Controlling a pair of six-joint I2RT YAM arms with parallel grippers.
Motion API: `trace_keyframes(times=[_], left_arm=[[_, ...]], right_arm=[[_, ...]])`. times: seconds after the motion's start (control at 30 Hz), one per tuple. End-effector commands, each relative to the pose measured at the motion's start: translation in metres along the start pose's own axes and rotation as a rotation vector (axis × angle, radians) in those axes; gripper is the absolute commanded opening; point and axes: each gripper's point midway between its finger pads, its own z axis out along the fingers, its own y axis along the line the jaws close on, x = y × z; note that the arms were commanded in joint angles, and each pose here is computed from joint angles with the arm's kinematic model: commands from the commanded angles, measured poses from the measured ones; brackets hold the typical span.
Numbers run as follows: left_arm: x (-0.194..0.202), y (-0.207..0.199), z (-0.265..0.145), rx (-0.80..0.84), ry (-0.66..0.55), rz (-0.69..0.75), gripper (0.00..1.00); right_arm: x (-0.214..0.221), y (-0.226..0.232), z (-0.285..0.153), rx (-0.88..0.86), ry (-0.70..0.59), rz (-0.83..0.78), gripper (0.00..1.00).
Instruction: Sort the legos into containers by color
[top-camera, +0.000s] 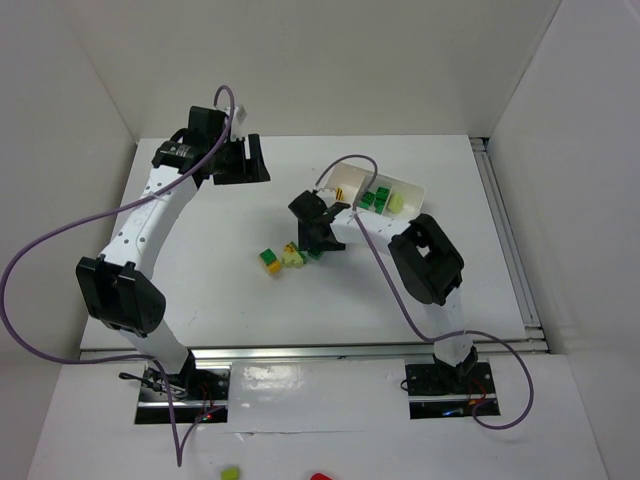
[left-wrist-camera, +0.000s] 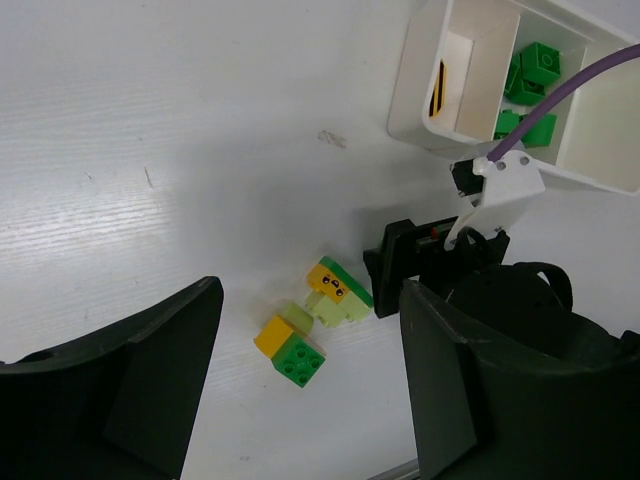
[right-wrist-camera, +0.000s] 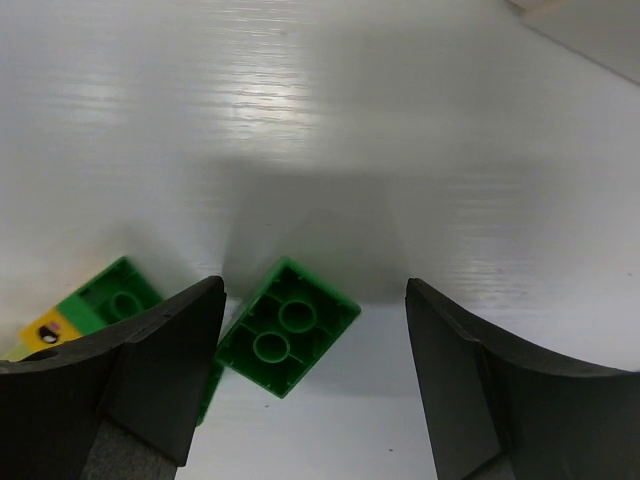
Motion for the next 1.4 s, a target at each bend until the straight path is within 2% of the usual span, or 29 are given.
trace_keyframes(times=[0.0, 0.13, 0.23, 0.37, 0.4, 0.53, 0.6, 0.73, 0.93, 1.03, 1.17, 1.27, 1.37], left_arm=[[0.0, 0.0, 0.003, 0.018, 0.003, 0.024, 0.81], [0.0, 0.0, 0.003, 0.018, 0.003, 0.024, 0.81], [-0.001, -0.002, 0.003, 0.029, -0.003, 0.025, 0.81], [-0.001, -0.003, 0.003, 0.038, -0.001, 0.025, 0.81], [-0.001, -0.003, 0.003, 0.038, -0.001, 0.025, 0.81], [-0.001, -0.003, 0.003, 0.038, -0.001, 0.025, 0.81], [-0.001, -0.003, 0.003, 0.038, -0.001, 0.025, 0.81], [0.003, -0.006, 0.004, 0.053, 0.013, 0.015, 0.81], [0.047, -0.008, 0.022, -0.051, 0.141, -0.004, 0.8], [0.07, -0.009, 0.023, -0.092, 0.183, -0.037, 0.8], [0.094, 0.003, 0.02, -0.184, 0.229, -0.12, 0.8], [0.112, 0.01, 0.02, -0.237, 0.269, -0.162, 0.8], [0.122, 0.013, 0.021, -0.254, 0.297, -0.177, 0.81]], right_arm=[[-0.005, -0.018, -0.008, 0.094, -0.035, 0.037, 0.79], [0.005, -0.028, -0.013, 0.102, -0.018, 0.038, 0.79], [0.012, -0.027, -0.017, 0.076, 0.001, 0.041, 0.73], [0.007, -0.02, -0.018, 0.041, -0.019, 0.056, 0.53], [0.007, -0.02, -0.018, 0.041, -0.019, 0.047, 0.4], [-0.027, -0.018, -0.041, 0.042, -0.102, 0.026, 0.27], [-0.052, -0.016, -0.062, 0.028, -0.169, 0.018, 0.27], [-0.104, -0.056, -0.084, 0.066, -0.265, 0.085, 0.27], [-0.161, -0.111, -0.1, 0.127, -0.361, 0.148, 0.27], [-0.177, -0.149, -0.084, 0.194, -0.356, 0.202, 0.27], [-0.19, -0.167, -0.062, 0.191, -0.349, 0.229, 0.27], [-0.199, -0.164, -0.043, 0.18, -0.337, 0.212, 0.29], [-0.2, -0.165, -0.026, 0.184, -0.315, 0.192, 0.45]])
